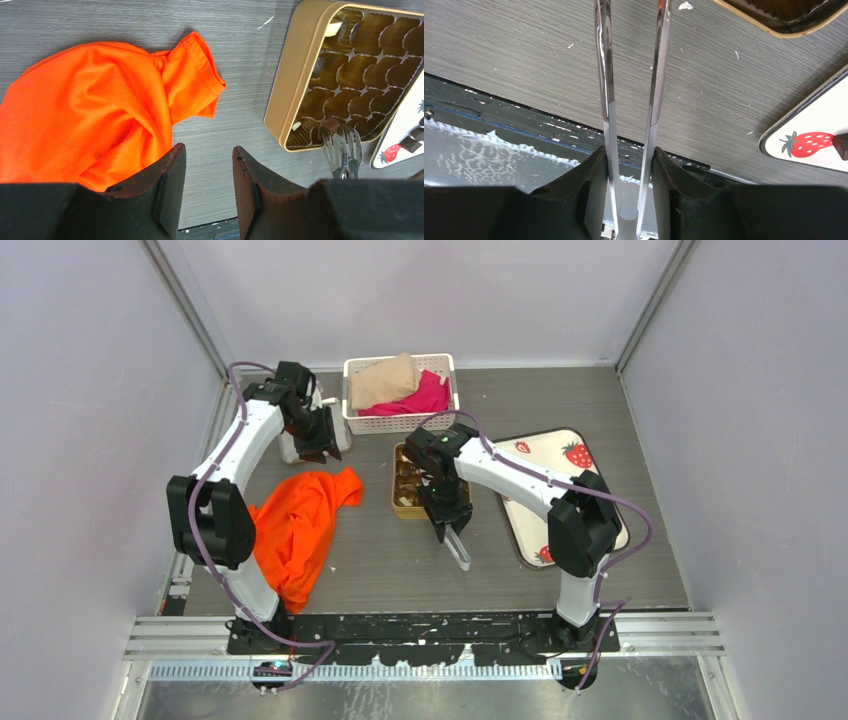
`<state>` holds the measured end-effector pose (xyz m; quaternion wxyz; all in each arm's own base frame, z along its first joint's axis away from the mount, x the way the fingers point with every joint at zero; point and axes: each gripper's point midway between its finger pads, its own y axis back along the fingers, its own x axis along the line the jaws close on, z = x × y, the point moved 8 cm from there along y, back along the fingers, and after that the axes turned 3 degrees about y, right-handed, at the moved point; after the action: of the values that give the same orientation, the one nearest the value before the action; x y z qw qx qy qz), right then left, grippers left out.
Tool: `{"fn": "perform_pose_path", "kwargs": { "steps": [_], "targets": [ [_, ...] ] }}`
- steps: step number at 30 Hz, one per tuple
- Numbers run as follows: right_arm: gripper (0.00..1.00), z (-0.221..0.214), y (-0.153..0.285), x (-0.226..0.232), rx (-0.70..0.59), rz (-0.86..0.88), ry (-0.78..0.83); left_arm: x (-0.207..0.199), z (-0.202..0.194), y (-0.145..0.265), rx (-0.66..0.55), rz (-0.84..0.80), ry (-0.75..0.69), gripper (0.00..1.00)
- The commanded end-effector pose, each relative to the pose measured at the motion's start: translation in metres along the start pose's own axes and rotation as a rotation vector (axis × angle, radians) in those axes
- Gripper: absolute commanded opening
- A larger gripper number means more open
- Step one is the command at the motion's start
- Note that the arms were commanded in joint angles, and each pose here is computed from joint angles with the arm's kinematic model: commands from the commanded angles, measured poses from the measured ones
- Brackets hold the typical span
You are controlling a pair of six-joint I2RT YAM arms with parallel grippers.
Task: Pack the chocolate
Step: Place the fake chocolate in the packing box.
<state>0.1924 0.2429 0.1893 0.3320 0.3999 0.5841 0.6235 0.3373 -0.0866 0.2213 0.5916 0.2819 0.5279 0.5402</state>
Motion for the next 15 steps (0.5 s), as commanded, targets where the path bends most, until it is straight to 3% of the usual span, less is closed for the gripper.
{"fn": "perform_pose_path", "kwargs": {
  "steps": [1, 15],
  "targets": [
    [0.4, 0.004, 0.017, 0.003, -0.067, 0.006, 0.026, -0.003, 0.005, 0.017, -0.064, -0.028, -0.003, 0.41],
    [0.42, 0.007, 0.036, 0.0, -0.154, -0.032, 0.022, -0.003, 0.005, 0.018, -0.065, -0.024, -0.005, 0.41]
  ]
}}
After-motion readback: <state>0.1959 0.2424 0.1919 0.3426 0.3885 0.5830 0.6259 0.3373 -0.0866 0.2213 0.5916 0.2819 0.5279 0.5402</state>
